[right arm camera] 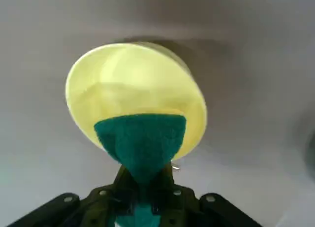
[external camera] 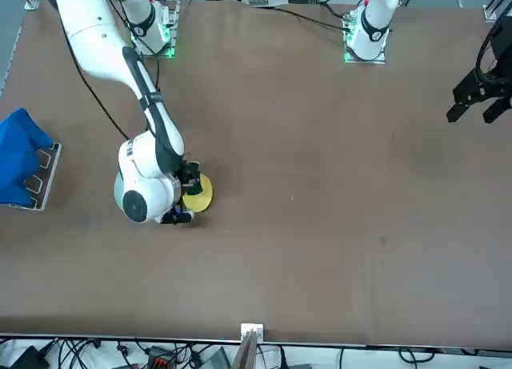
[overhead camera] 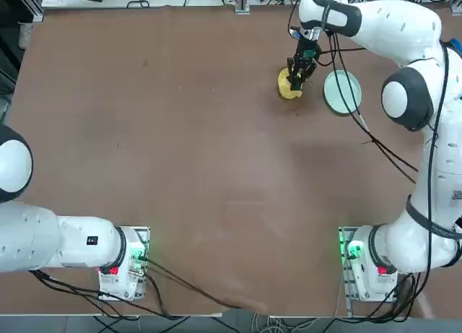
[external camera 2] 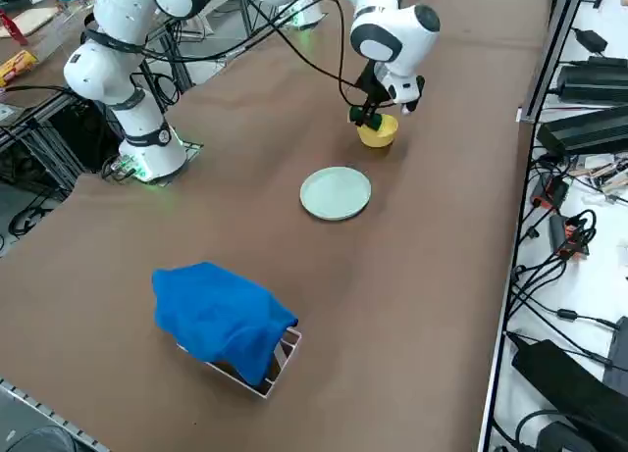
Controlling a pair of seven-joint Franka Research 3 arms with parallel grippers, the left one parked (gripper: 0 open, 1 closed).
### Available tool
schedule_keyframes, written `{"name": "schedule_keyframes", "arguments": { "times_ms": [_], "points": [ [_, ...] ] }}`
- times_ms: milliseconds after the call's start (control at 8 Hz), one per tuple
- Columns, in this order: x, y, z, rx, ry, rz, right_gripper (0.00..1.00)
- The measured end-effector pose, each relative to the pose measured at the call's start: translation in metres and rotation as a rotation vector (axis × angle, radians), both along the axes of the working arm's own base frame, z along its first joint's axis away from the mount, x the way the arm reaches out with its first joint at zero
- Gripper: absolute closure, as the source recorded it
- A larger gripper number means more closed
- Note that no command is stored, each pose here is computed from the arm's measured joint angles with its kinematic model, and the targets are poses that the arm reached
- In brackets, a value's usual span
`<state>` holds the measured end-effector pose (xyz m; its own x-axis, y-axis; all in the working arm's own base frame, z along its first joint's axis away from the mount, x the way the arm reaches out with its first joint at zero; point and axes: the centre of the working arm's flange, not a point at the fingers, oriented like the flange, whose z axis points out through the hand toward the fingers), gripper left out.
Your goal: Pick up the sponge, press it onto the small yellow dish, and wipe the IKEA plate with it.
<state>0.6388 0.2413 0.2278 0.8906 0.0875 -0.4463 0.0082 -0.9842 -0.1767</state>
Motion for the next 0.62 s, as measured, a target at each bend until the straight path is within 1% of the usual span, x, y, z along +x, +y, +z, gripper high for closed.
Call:
{"name": "schedule_keyframes", "arguments": {
  "times_ms": [375, 625],
  "points": [
    [0.013, -0.004, 0.012, 0.005, -0.036, -0.009, 0.85],
    [0.017, -0.001, 0.018, 0.011, -0.052, -0.007, 0.85]
  ]
}}
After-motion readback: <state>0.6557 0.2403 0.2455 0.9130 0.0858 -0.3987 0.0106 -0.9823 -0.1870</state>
